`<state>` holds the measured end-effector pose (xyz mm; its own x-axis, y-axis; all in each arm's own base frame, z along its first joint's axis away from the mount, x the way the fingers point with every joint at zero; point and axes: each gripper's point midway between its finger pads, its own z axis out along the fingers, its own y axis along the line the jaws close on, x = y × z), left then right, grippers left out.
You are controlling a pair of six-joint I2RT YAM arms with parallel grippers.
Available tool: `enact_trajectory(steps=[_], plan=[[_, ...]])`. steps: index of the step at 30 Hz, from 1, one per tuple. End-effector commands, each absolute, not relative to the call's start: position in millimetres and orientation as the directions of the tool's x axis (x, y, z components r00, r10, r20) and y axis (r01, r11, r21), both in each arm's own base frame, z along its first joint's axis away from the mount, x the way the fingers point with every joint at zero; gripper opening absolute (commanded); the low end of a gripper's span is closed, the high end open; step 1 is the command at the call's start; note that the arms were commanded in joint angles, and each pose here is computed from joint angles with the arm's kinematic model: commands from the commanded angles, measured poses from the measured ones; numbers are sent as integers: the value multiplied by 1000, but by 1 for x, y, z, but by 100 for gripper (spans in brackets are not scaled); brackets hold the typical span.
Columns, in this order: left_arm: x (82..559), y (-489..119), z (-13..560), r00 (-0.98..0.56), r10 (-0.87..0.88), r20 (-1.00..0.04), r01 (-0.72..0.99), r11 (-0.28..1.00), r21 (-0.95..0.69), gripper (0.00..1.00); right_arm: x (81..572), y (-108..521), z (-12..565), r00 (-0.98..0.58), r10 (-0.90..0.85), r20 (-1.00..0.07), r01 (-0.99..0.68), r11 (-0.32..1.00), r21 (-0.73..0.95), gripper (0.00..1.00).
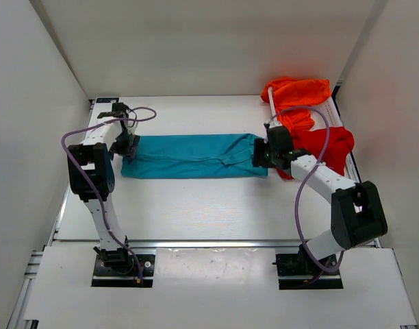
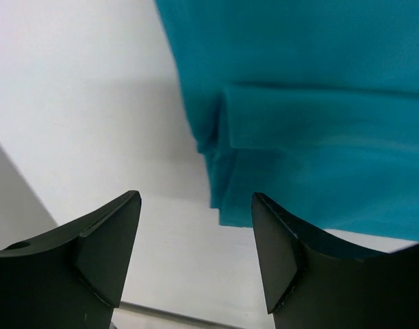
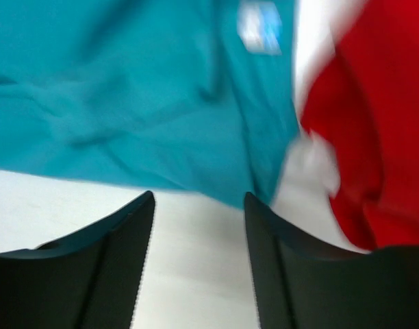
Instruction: Fold and stack the t-shirts
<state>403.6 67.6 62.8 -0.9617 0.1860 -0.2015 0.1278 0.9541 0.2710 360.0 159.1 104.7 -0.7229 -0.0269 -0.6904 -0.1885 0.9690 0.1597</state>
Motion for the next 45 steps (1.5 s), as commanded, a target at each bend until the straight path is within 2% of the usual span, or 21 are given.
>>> enact_trajectory(steps=[1, 7, 14, 16, 17, 18, 19, 20, 21, 22, 23, 29, 31, 35, 37, 38, 39, 40, 41, 43, 45], plan=[[382, 56, 41, -978, 129, -162, 95, 974, 204, 77, 347, 140, 73, -771, 168, -614, -2, 964, 266, 62], [392, 53, 33, -980, 104, -169, 70, 978, 196, 76, 349, 139, 52, -819, 227, -526, 73, 952, 297, 67], [394, 53, 24, -981, 88, -173, 54, 980, 189, 75, 354, 137, 35, -828, 234, -510, 87, 951, 295, 65], [390, 51, 16, -985, 82, -152, 55, 984, 172, 63, 355, 142, 28, -843, 232, -486, 79, 946, 314, 52], [391, 48, 14, -984, 91, -150, 68, 986, 154, 54, 353, 141, 24, -846, 230, -482, 83, 948, 306, 36], [389, 43, 12, -986, 96, -139, 79, 989, 123, 47, 353, 149, 27, -852, 231, -469, 66, 938, 341, 29], [390, 40, 11, -985, 101, -140, 85, 990, 114, 31, 353, 147, 26, -854, 241, -461, 75, 934, 349, 19], [389, 37, 14, -984, 103, -143, 89, 991, 101, 23, 349, 148, 24, -861, 243, -447, 79, 932, 354, 14], [387, 38, 12, -986, 101, -133, 89, 991, 97, 10, 350, 148, 25, -861, 248, -445, 78, 927, 366, 2], [383, 39, 12, -987, 104, -123, 92, 991, 100, 0, 347, 148, 29, -864, 252, -436, 81, 924, 373, 0], [381, 39, 13, -986, 118, -121, 106, 990, 96, 0, 344, 148, 32, -863, 257, -435, 84, 922, 378, 0], [323, 76, 30, -980, 199, -21, 191, 958, 212, 0, 290, 139, 42, -890, 246, -384, 89, 919, 384, 0], [301, 89, 35, -968, 248, 30, 246, 926, 288, 0, 262, 136, 41, -908, 245, -341, 107, 920, 377, 0], [258, 94, 38, -951, 291, 108, 310, 895, 321, 0, 199, 138, 30, -942, 242, -231, 136, 908, 395, 0], [242, 95, 37, -946, 291, 142, 322, 890, 323, 3, 176, 138, 23, -953, 239, -188, 152, 910, 385, 8], [233, 95, 37, -947, 283, 153, 319, 891, 323, 8, 165, 135, 20, -954, 253, -161, 177, 908, 380, 24], [229, 96, 40, -945, 289, 155, 325, 886, 330, 17, 161, 136, 21, -954, 253, -161, 176, 906, 385, 34], [219, 96, 38, -940, 288, 182, 334, 885, 324, 23, 155, 133, 20, -955, 257, -149, 185, 907, 377, 38], [213, 98, 39, -937, 293, 189, 342, 877, 336, 38, 150, 130, 19, -954, 263, -145, 195, 910, 366, 42], [211, 102, 47, -935, 300, 186, 350, 861, 368, 59, 154, 131, 31, -946, 271, -180, 184, 902, 391, 40], [215, 109, 59, -937, 303, 173, 349, 841, 413, 75, 160, 127, 41, -939, 252, -235, 154, 917, 368, 30]])
